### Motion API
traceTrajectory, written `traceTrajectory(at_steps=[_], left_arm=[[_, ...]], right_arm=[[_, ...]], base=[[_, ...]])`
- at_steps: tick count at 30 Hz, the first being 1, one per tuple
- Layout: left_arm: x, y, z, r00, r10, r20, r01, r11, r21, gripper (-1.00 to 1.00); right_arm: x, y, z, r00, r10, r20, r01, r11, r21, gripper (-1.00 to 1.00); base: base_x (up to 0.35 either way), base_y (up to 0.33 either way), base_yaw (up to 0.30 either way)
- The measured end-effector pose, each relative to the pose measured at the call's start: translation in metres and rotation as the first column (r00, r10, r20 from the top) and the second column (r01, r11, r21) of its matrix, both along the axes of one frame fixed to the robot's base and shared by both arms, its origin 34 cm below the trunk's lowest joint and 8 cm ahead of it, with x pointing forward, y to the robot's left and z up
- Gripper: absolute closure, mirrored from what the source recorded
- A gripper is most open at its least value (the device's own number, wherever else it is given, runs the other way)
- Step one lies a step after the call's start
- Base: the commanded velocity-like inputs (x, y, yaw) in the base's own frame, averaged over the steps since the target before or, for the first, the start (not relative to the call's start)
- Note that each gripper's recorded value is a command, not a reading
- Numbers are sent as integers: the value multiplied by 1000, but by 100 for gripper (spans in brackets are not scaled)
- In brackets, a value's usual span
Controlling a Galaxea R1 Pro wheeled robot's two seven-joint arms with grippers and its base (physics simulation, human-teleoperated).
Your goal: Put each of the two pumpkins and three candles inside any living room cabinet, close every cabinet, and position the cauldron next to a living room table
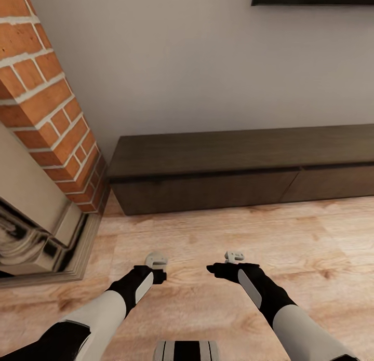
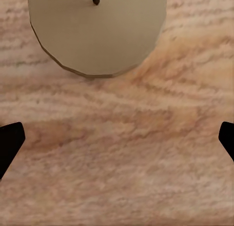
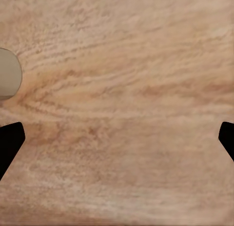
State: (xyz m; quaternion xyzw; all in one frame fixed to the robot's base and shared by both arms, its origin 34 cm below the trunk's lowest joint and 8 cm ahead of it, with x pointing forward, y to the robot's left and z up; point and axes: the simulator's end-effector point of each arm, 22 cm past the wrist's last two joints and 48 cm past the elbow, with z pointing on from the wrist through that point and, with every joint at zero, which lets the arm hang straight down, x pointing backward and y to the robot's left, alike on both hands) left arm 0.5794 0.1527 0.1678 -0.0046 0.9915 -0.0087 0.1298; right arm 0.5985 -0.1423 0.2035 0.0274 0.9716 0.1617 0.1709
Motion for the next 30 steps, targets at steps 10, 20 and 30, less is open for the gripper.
traceTrajectory(at_steps=[10,20,30], left_arm=[[-4,0,-6,1000,1,-12,-1,1000,0,-100],[-12,0,-19,999,1,-37,-1,1000,0,-100],[-23,1,-33,998,1,-65,-1,1000,0,-100]], right_arm=[[-4,0,-7,1000,1,-12,-1,1000,0,-100],[-11,0,-20,999,1,-37,-1,1000,0,-100],[-20,0,-35,998,2,-65,-2,1000,-1,-100]], base=[[0,0,0],[0,0,0],[0,0,0]])
